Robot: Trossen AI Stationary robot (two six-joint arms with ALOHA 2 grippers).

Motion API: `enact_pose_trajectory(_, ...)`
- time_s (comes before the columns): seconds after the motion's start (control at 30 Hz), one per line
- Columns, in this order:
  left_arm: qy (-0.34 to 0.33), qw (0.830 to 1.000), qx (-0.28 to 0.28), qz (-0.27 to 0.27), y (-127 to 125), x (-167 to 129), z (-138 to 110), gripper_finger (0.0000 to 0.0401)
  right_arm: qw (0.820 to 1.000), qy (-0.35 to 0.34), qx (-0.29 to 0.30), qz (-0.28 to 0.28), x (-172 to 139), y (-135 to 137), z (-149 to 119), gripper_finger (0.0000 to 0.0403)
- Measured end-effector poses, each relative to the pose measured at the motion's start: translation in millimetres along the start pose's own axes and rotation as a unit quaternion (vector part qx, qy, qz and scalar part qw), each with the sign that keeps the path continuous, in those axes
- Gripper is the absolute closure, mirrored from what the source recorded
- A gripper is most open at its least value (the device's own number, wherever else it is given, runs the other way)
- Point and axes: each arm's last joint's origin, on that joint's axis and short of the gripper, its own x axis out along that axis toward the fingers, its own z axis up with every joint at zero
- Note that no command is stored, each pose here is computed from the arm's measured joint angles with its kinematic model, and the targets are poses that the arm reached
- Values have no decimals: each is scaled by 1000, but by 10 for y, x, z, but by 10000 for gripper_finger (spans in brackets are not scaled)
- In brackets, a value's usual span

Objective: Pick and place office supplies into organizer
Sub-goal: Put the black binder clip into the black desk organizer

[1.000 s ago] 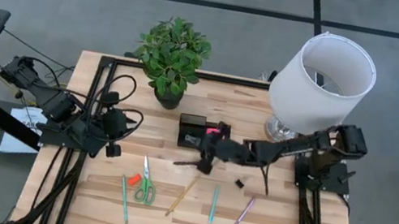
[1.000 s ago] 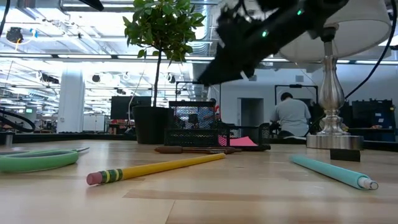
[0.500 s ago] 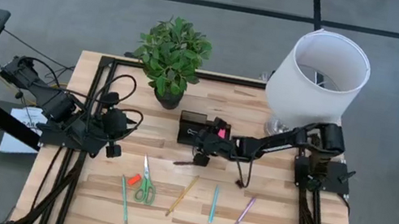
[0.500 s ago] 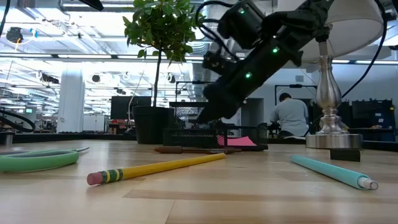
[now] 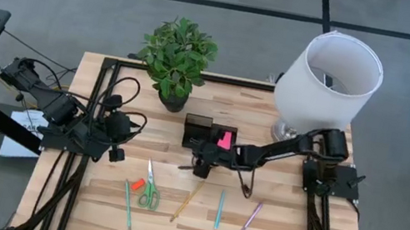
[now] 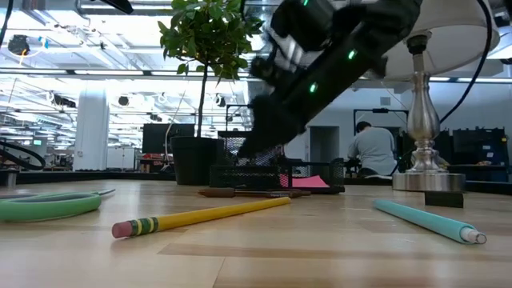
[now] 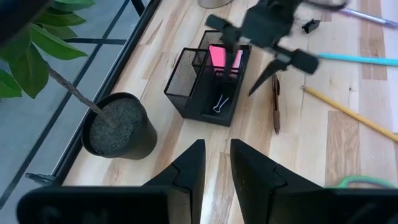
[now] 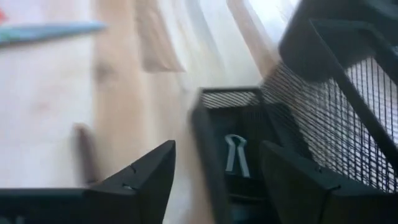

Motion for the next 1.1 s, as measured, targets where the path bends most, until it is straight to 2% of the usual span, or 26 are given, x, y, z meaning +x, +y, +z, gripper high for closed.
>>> enact_pose_trajectory(0.23,1,1000,-19,-1,-1,0,0,333,999,2,-36,39,-505,197,139,216)
enact_pose_trajectory(0.33,2,1000,-19,-2,-2,0,0,333,997,28,-40,57,-766,263,132,232)
enact_pose_trajectory(0.43,2,1000,-19,-2,-2,0,0,333,994,72,-22,78,-1000,323,66,246)
enact_pose_trajectory(0.53,2,1000,-27,-2,-2,0,0,333,988,116,26,93,-1197,384,-9,257)
enact_pose_trajectory(0.67,-3,998,-62,3,0,1,3,333,980,172,42,92,-1384,471,-143,269)
enact_pose_trajectory(0.73,-8,997,-81,8,1,1,9,333,976,197,18,93,-1441,523,-219,273)
enact_pose_trajectory(0.87,-8,996,-85,8,2,1,8,333,954,239,-116,136,-1484,603,-354,271)
enact_pose_trajectory(0.93,-7,996,-85,9,3,1,6,333,941,259,-158,151,-1492,622,-410,263)
enact_pose_trajectory(1.1,-6,996,-83,9,3,2,3,333,925,286,-165,189,-1500,615,-437,228)
